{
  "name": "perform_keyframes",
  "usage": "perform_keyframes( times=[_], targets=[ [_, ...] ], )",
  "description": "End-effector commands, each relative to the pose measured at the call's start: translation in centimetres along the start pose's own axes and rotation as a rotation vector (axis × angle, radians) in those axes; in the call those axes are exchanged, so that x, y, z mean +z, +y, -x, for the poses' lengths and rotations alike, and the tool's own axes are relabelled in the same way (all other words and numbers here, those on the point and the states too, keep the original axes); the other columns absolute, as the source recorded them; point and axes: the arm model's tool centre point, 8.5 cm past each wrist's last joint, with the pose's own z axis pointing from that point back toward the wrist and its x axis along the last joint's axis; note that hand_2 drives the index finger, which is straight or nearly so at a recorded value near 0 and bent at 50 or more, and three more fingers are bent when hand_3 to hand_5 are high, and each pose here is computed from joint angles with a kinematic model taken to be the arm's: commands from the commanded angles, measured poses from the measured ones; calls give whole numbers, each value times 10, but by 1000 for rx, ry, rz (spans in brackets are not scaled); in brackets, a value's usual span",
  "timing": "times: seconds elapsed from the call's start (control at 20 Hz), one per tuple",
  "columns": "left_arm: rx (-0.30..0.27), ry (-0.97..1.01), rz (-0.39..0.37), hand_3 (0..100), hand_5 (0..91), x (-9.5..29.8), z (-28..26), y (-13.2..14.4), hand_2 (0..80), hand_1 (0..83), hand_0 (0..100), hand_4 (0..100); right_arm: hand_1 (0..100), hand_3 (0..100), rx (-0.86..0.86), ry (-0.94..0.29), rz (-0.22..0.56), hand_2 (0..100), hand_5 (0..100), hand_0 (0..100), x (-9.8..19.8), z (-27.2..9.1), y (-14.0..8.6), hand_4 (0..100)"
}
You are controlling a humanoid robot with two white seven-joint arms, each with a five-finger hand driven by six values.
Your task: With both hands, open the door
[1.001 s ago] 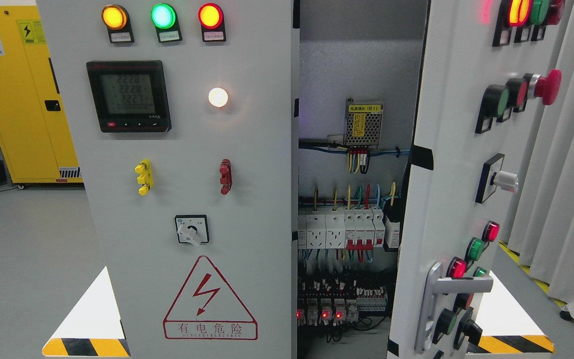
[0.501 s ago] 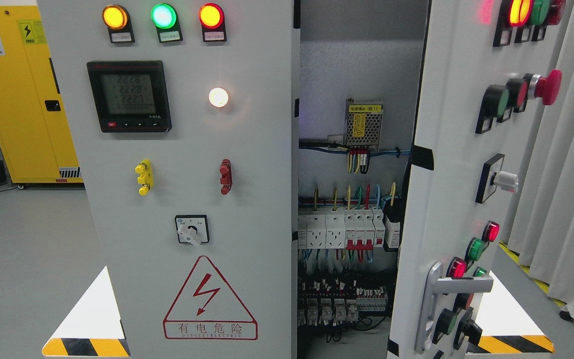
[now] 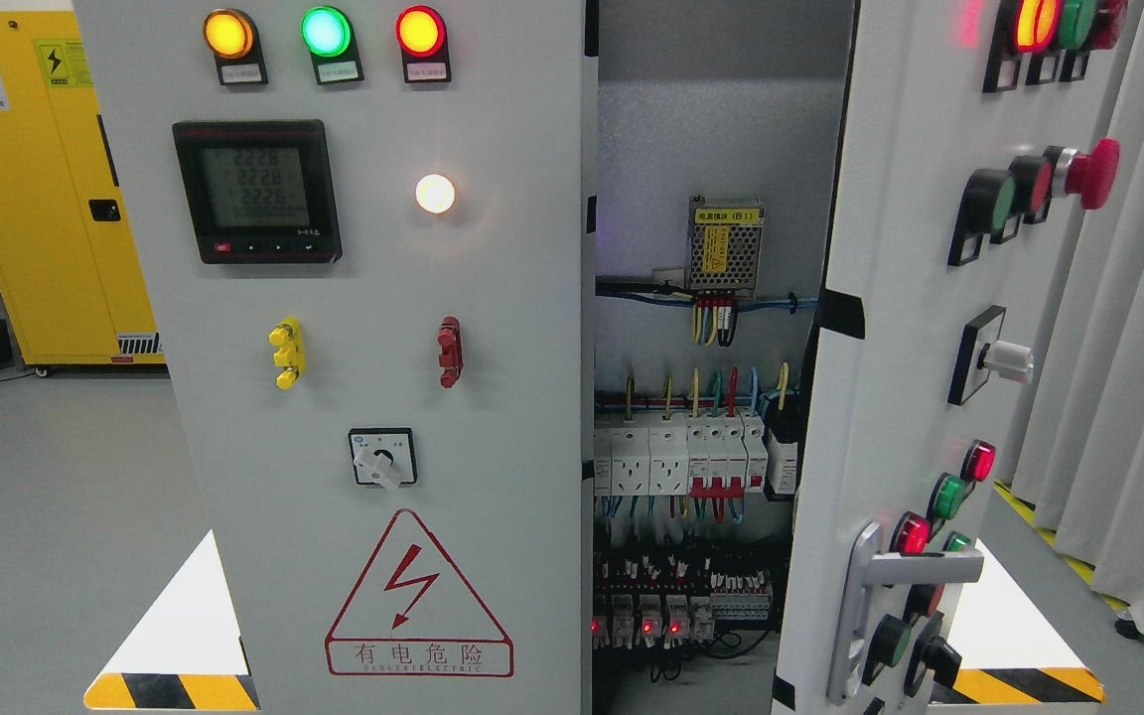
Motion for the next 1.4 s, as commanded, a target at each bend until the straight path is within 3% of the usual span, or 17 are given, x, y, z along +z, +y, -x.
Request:
perform_keyframes(
  times=[0.0, 0.3, 0.55, 0.8, 1.0, 1.2, 1.35],
  targets=[
    [-281, -241, 366, 0, 0, 6, -155, -31, 0, 0, 0, 0, 37, 0, -3, 4, -3, 0, 0, 219, 0, 1, 2, 0],
    [-371, -355, 466, 0, 0, 2, -218, -49, 0, 0, 0, 0, 41, 0, -5, 4, -2, 0, 0, 219, 0, 1, 1, 0],
    [-397, -440, 536, 0, 0, 7, -278, -52, 0, 0, 0, 0, 45, 0, -8, 6, -2, 0, 0, 219, 0, 2, 1, 0],
    [-478, -498, 618, 0, 0, 15, -317, -75, 0, 0, 0, 0, 47, 0, -9, 6, 0, 0, 0, 219, 0, 2, 0, 0],
    [-408, -506, 657, 0, 0, 10, -355, -79, 0, 0, 0, 0, 48, 0, -9, 6, -1, 0, 0, 218, 0, 2, 0, 0],
    [-455, -543, 693, 0, 0, 8, -393, -89, 0, 0, 0, 0, 47, 0, -9, 6, -1, 0, 0, 218, 0, 2, 0, 0],
    [-449, -539, 748, 0, 0, 2, -420, -104, 0, 0, 0, 0, 47, 0, -8, 6, 0, 0, 0, 218, 0, 2, 0, 0]
  ],
)
